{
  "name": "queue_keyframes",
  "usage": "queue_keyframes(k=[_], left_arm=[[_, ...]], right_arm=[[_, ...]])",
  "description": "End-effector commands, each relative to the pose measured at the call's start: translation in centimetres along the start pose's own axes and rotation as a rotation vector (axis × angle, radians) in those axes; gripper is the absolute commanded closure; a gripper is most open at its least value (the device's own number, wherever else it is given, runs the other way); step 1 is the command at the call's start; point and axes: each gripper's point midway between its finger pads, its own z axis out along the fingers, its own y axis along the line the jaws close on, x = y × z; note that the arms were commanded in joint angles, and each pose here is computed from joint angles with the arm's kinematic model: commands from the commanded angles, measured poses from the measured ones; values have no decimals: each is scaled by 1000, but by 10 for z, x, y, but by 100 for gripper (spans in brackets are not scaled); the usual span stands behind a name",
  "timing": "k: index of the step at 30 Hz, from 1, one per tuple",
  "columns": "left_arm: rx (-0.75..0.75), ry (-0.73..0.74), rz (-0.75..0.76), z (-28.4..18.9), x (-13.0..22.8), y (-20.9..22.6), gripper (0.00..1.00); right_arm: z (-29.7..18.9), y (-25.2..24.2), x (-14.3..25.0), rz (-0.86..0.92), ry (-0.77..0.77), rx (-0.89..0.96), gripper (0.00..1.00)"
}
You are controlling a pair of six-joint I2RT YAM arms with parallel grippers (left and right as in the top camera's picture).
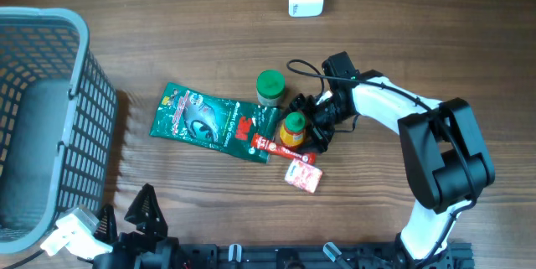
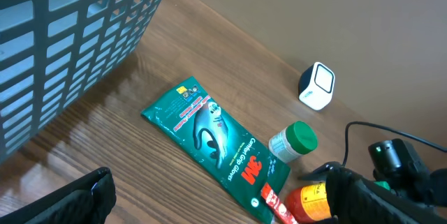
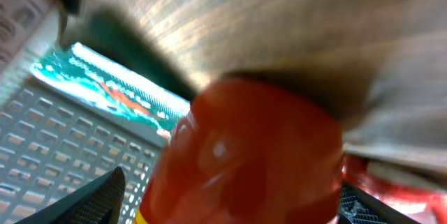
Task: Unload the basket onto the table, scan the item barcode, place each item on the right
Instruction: 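Lift the chili bottle with the right gripper and rotate it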
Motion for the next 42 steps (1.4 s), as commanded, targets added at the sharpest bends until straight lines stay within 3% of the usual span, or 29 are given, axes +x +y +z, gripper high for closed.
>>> queue_keyframes(k=[1, 11, 17, 24, 28, 32, 37, 42], left_arm=[[7, -12, -11, -2, -1, -1, 0], [7, -12, -11, -2, -1, -1, 0], [7, -12, -11, -2, -1, -1, 0], [7, -12, -11, -2, -1, -1, 0], [7, -12, -11, -2, -1, -1, 0], [7, -12, -11, -2, -1, -1, 0], [6, -12, -11, -2, -1, -1, 0], [6, -12, -11, -2, -1, -1, 0]], right_arm=[[3, -5, -13, -5, -54, 17, 17], [2, -5, -24, -25, -111, 29, 48], [-6, -16, -25, 45, -110, 50, 61], [-81, -42, -39, 283, -291, 63, 62], [-127, -70, -22, 520, -454, 119, 62], [-155, -75, -2, 613, -574, 88, 61], [-170, -64, 21, 607, -579, 3, 52], [-164, -77, -2, 490, -643, 78, 44]])
